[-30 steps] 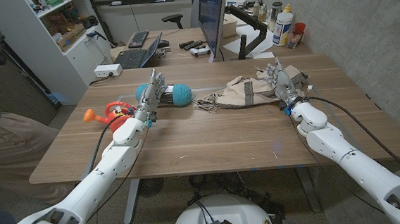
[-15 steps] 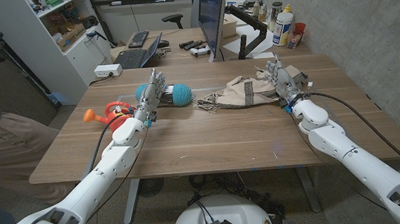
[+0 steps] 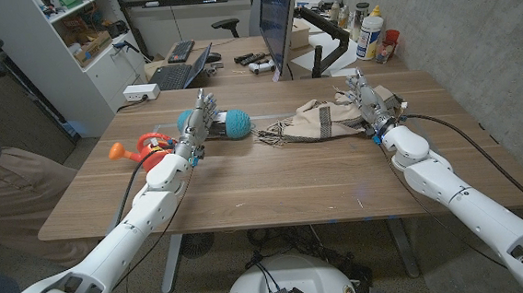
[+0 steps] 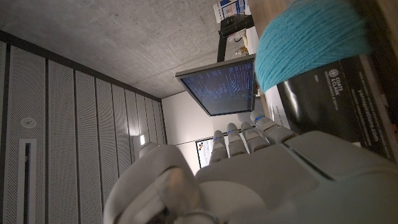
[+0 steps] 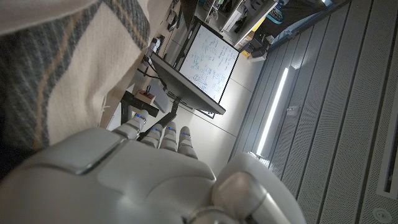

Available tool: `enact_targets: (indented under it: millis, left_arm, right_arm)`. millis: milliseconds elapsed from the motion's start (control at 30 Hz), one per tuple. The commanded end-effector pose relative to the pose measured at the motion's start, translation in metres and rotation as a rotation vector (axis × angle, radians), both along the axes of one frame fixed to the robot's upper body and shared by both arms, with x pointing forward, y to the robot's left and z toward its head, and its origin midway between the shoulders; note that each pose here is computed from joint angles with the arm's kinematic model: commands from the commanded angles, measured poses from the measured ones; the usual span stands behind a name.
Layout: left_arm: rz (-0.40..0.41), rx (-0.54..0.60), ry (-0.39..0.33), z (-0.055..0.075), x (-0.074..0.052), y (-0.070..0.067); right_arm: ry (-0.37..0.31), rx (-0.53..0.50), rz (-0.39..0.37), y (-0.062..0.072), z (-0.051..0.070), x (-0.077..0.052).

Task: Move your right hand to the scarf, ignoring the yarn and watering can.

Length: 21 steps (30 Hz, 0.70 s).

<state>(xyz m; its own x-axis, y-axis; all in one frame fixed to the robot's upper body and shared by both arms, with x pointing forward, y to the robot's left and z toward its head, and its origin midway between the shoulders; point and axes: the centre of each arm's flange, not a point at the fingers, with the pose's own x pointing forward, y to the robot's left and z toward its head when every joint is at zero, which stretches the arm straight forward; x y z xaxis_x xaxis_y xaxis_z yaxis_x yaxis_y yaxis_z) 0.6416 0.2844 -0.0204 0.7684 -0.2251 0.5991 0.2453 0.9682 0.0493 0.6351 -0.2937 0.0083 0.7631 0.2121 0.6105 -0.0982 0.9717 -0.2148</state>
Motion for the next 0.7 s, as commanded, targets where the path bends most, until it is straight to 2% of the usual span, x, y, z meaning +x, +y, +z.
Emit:
enact_targets:
  millis: [33, 300, 433, 700]
  left_arm:
    - [0.002, 0.008, -0.015, 0.002, -0.004, -0.002]
    - [0.000, 0.013, -0.019, 0.003, -0.005, -0.004]
    - [-0.002, 0.013, -0.024, 0.004, -0.005, -0.004]
    - [0.009, 0.019, -0.022, 0.002, -0.007, -0.001]
  right_arm:
    - [-0.023, -0.074, -0.047, -0.004, 0.010, 0.000]
    - [-0.035, -0.108, -0.080, -0.005, 0.015, 0.000]
    - [-0.043, -0.173, -0.137, -0.004, 0.020, -0.001]
    - [-0.053, -0.238, -0.186, -0.001, 0.024, 0.000]
